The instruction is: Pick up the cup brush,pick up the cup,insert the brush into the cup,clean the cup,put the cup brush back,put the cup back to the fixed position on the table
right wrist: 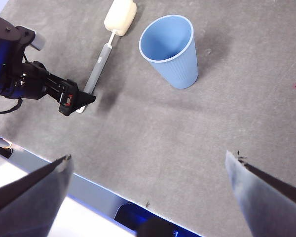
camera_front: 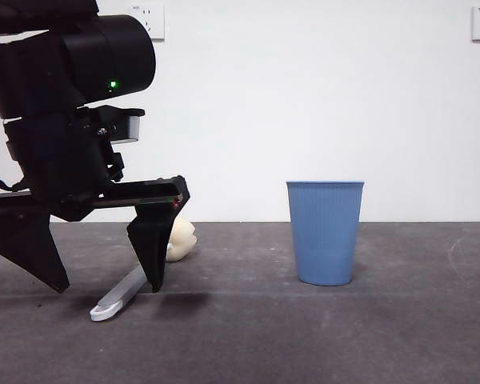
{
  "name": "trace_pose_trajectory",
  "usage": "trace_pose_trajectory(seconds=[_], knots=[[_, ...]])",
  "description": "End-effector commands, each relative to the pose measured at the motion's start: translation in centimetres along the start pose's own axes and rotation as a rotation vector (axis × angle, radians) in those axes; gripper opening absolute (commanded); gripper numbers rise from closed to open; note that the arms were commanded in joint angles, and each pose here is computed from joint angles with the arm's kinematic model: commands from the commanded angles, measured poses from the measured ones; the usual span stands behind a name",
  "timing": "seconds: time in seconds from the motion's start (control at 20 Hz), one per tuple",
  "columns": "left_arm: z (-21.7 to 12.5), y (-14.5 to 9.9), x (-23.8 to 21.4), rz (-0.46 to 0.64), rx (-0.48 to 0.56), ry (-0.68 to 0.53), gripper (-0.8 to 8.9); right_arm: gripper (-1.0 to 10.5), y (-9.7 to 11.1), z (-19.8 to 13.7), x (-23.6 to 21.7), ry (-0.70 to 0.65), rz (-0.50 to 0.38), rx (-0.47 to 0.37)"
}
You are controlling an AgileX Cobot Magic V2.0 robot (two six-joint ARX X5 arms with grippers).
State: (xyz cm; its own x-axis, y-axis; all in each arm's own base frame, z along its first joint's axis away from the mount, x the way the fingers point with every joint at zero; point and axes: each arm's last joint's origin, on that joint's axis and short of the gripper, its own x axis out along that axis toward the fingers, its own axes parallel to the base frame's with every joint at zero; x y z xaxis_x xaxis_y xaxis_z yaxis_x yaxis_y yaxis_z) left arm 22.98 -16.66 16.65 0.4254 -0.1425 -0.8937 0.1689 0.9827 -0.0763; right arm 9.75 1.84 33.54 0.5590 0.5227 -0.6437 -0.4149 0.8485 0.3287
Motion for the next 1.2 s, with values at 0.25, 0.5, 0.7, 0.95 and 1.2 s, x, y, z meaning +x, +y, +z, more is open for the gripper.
trace_pose_trajectory(seconds=[0.25,0.5,0.7,0.95,1.2], knots=[[-0.3,-0.4,0.5,0.02,-0.027,0.02,4.81,6.0,0.1,0.1,0.0,-0.006,0.002,0.009],[-0.9,-0.9,1.3,0.029,-0.022,0.056,3.66,6.0,0.1,0.1,0.0,-0.006,0.002,0.01],[-1.0,-1.1,1.2,0.021,-0.017,0.058,1.09,6.0,0.1,0.1,0.0,-0.006,0.002,0.01],[-0.9,-1.1,0.6,-0.005,-0.011,0.058,0.85,6.0,0.1,0.1,0.0,-0.006,0.002,0.009],[-0.7,-1.0,-0.2,-0.018,-0.003,0.036,0.15,6.0,0.1,0.1,0.0,-0.006,0.002,0.009]])
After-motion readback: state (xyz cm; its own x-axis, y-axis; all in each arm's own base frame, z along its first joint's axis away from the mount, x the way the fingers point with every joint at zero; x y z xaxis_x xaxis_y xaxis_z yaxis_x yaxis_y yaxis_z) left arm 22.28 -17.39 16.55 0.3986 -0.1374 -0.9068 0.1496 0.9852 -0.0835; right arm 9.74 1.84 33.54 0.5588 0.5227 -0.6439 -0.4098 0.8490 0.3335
